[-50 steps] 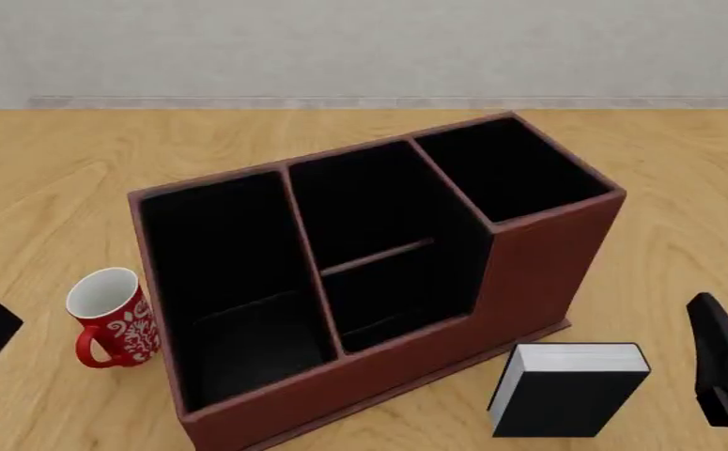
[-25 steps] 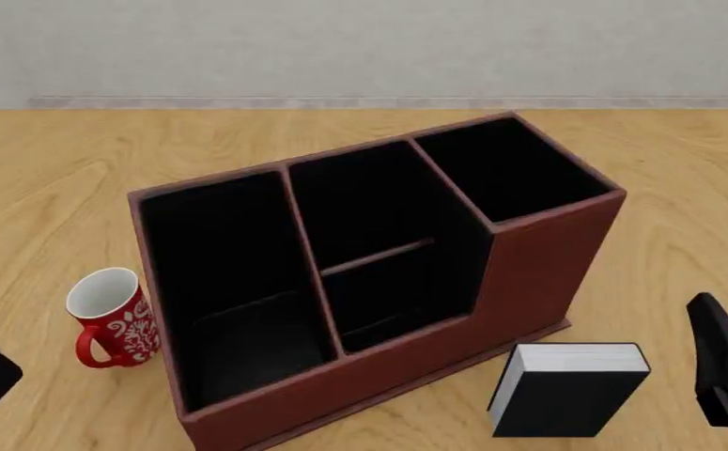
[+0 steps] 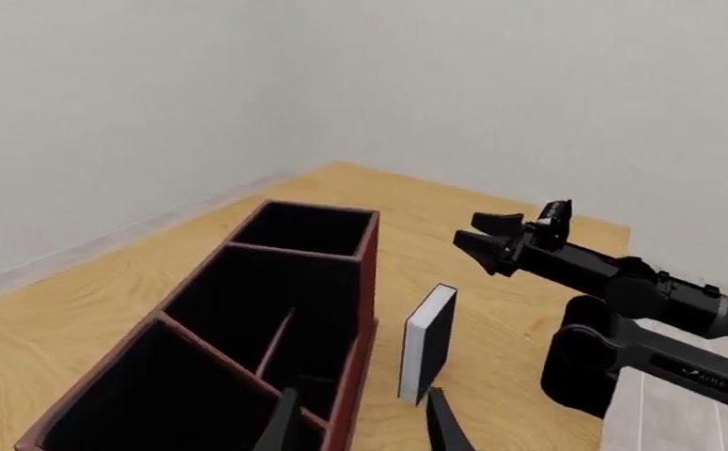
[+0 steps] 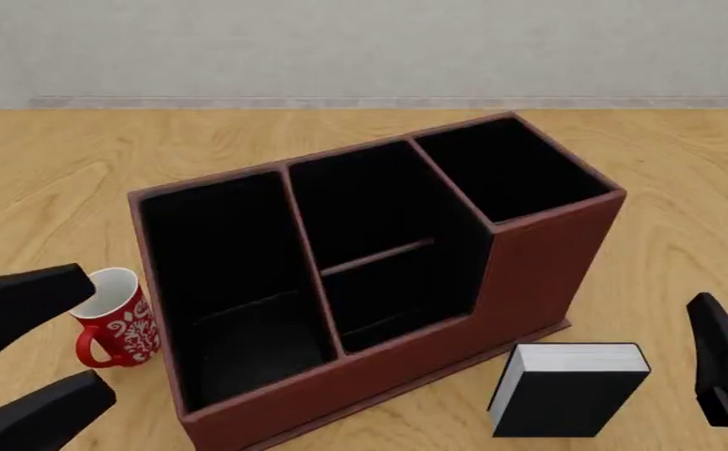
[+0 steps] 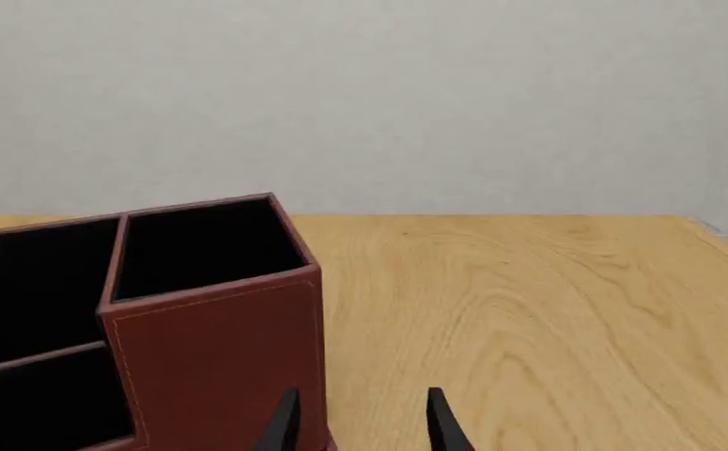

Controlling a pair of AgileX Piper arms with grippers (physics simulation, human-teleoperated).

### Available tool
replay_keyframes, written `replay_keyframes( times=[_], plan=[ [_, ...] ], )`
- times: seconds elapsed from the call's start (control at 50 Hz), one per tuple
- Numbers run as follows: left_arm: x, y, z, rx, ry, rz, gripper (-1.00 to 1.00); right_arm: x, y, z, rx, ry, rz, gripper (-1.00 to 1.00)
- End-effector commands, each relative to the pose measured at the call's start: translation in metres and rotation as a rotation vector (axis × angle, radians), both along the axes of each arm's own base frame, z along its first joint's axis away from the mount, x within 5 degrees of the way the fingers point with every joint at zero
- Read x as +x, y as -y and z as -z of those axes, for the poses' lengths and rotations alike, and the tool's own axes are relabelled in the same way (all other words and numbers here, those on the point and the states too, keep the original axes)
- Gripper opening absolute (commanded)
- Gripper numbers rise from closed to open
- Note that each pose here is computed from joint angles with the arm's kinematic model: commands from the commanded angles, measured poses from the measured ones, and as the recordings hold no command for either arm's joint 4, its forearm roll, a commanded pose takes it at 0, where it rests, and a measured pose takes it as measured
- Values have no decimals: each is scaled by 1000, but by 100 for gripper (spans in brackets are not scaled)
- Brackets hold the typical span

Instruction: Pick up the book and place it in the right compartment of the caddy.

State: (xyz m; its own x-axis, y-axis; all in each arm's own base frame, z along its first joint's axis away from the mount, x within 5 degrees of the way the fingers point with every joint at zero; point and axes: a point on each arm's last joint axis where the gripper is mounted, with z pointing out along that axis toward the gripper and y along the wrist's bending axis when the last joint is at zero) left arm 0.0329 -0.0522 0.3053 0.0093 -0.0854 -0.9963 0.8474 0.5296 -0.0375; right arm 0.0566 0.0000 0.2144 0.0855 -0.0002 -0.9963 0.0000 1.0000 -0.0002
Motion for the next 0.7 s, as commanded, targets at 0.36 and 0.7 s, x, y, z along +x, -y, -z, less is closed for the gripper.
replay_keyframes(
  times=[0.36, 0.7],
  plan=[
    [20, 56, 12, 71, 40, 104, 100, 0, 0, 0, 0, 0, 0, 100],
    [36, 98, 27, 119, 10, 133, 100, 0, 0, 0, 0, 0, 0, 100]
  ],
)
